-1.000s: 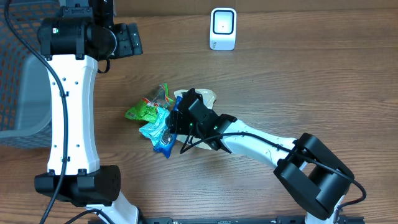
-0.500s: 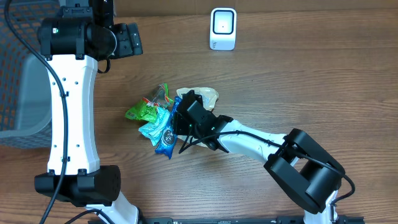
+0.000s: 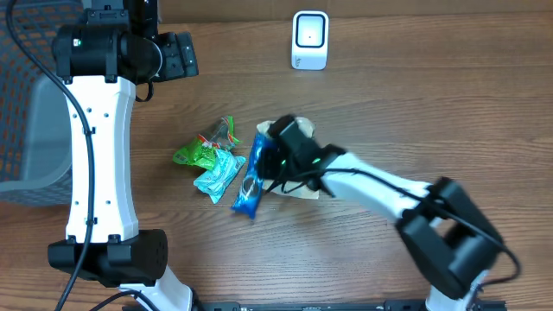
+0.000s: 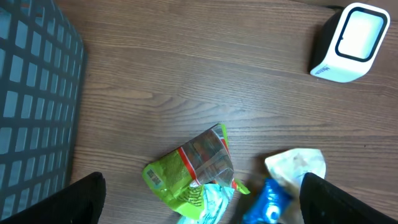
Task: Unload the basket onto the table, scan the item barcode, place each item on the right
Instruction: 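Lift the Oreo pack with the right gripper toward the scanner, then lower the Oreo pack to the right of the pile and release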
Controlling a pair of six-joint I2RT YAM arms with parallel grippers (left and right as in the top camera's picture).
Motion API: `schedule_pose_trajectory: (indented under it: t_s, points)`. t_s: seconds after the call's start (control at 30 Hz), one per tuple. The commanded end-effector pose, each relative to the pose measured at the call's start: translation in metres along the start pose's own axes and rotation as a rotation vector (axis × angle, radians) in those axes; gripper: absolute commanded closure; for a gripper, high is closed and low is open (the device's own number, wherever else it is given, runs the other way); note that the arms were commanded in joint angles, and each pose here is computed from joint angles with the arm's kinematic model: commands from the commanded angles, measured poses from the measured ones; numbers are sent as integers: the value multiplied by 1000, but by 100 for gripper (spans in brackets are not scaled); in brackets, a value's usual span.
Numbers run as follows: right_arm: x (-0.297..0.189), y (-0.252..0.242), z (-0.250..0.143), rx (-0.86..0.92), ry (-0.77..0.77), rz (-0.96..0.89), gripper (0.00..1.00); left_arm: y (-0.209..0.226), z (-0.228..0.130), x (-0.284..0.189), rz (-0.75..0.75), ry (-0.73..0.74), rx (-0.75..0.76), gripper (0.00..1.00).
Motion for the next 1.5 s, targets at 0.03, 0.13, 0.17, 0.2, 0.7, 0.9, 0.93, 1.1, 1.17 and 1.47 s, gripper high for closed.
schedule_pose_trajectory:
  t_s: [0.03,0.13,0.17,0.2,0.7,0.9,0.93,1.1,1.17,1.47]
  points:
    - [-84,60,19,-212,27,426,96,-1,-1,-8,-15,-7,-14,9]
    - [-118,73,22,-319,77,668,96,-1,-2,-8,-14,-3,-14,9]
    - [-128,76,24,-363,92,755,96,-1,-2,-8,-14,-2,-15,9]
    - [-139,78,25,-406,108,838,96,-1,-3,-8,-13,0,-15,9]
    - [-215,80,50,-698,87,1121,96,-6,-5,-8,-61,21,-14,9]
    - [-241,84,57,-714,45,1100,96,-6,-5,-8,-61,21,-15,9]
    - [-246,85,57,-718,37,1097,96,-6,-5,-8,-61,21,-14,9]
    - [-253,85,57,-724,25,1092,96,-6,-5,-8,-60,21,-14,9]
    - [-253,85,57,-722,25,1091,96,-6,-5,-8,-61,21,-14,9]
    - [-237,36,80,-425,83,1024,96,-8,-6,-8,-82,29,-14,9]
Point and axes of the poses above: each gripper's point midway between its finger pads, its own x axis out along the fingers, its own y axis along the line the jaws close on, z = x × y, the point moved 6 cm from there along -x, back along the fingers, and after that the axes turned 8 degrees about -x, right-handed, at the moved point
